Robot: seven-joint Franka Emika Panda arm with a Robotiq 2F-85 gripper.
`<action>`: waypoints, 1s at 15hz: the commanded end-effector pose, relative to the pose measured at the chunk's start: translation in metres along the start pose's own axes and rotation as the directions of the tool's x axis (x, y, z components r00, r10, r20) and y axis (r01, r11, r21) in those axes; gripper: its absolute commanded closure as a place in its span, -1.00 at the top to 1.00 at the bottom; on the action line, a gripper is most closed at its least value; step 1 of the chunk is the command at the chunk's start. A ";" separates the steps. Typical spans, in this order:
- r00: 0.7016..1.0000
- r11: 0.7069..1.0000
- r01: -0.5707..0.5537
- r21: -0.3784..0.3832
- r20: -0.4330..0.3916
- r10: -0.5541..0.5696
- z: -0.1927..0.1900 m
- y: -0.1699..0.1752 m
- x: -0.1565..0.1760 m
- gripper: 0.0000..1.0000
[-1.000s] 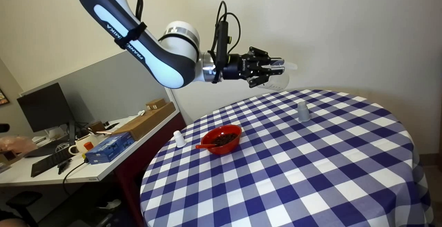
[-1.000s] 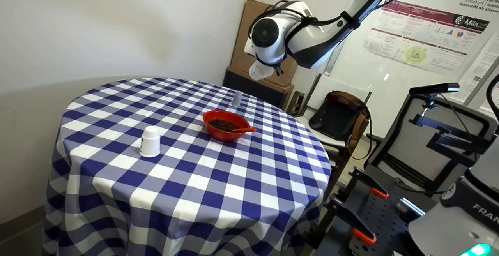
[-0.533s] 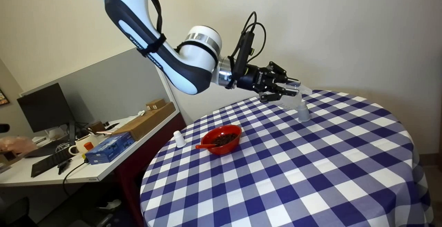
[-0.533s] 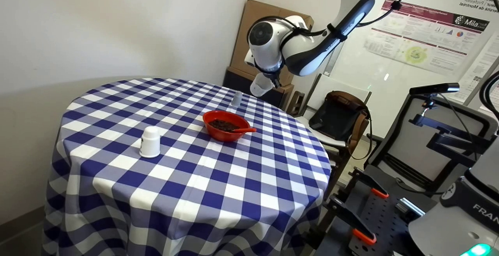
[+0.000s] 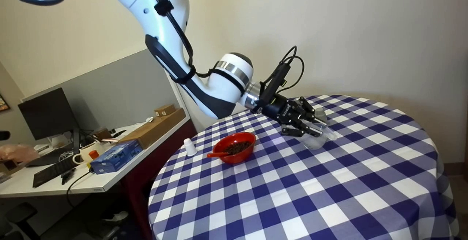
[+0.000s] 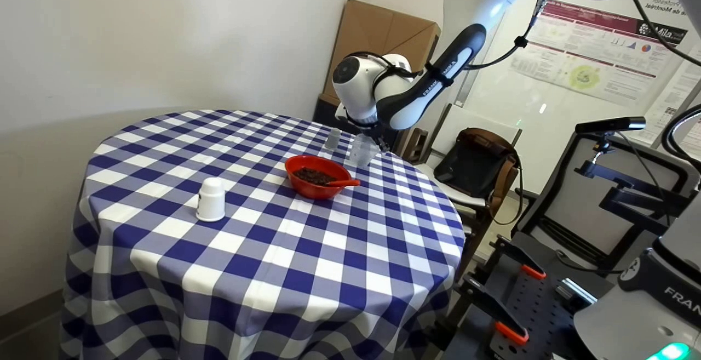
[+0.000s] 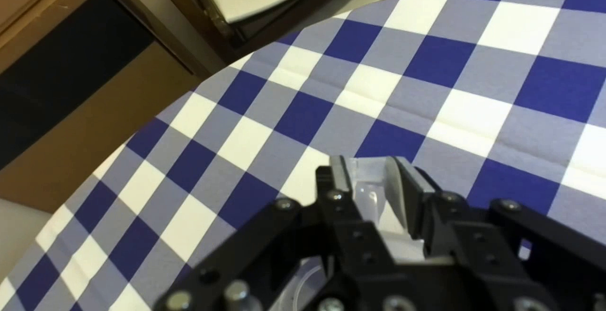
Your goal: Pour the contents of the clear jar into the red bowl
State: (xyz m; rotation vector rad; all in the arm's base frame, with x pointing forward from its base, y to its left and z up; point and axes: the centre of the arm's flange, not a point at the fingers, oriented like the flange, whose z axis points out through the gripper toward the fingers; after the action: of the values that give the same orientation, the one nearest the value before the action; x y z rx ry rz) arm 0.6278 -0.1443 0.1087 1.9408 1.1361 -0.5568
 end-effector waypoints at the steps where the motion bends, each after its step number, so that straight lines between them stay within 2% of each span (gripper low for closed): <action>1: 0.999 0.994 0.019 0.110 0.032 -0.022 0.006 0.025 0.017 -0.80; 4: 0.999 0.980 0.004 0.201 0.046 -0.013 0.006 0.038 0.014 -0.81; 7: 1.000 0.961 -0.014 0.275 0.026 0.007 0.008 0.050 0.009 -0.81; 12: 0.998 0.946 -0.013 0.325 -0.051 0.031 0.008 0.062 0.009 -0.82; 15: 0.999 0.930 -0.004 0.367 -0.045 0.022 0.011 0.066 0.012 -0.82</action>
State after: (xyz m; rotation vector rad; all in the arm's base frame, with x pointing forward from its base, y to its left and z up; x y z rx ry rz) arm 0.6732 -0.1592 0.1275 2.2515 1.0961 -0.7167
